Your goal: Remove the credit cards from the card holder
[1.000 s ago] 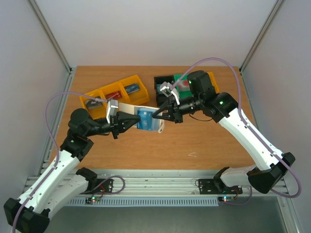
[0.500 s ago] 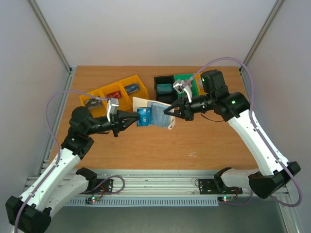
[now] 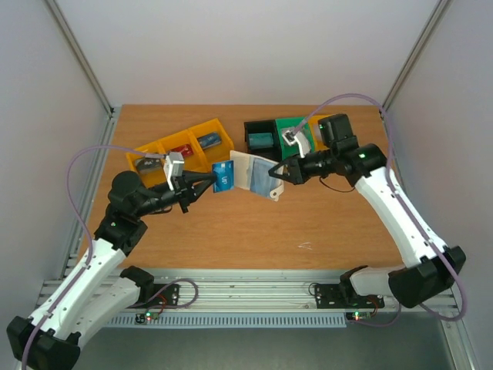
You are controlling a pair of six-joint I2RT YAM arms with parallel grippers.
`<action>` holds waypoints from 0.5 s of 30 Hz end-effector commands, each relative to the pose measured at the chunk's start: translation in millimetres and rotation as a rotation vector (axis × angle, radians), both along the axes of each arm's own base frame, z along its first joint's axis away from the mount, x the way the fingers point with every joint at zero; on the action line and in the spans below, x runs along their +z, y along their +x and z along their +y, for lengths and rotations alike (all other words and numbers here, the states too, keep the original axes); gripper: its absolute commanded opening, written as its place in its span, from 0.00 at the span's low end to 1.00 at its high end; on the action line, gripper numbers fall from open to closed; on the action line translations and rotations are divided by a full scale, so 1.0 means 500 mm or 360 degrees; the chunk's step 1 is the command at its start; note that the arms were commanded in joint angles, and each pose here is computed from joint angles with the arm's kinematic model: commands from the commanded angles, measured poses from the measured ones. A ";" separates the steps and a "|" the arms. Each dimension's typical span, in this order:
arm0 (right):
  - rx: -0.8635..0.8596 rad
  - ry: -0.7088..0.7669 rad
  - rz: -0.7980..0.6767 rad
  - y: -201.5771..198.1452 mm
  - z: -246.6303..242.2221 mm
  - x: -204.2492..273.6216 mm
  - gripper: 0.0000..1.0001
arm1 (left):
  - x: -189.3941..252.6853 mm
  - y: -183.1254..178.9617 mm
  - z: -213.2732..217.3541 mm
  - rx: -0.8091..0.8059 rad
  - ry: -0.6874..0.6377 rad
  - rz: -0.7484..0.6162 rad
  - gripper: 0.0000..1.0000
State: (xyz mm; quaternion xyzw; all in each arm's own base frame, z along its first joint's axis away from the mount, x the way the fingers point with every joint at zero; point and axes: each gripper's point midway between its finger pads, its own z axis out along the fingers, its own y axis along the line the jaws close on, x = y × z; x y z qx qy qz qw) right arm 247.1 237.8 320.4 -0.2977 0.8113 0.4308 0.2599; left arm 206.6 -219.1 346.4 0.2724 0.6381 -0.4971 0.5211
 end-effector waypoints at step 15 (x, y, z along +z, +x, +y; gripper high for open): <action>0.0007 -0.0184 0.1001 -0.018 0.090 -0.415 0.01 | -0.010 0.025 0.021 0.0166 0.0000 0.0000 0.00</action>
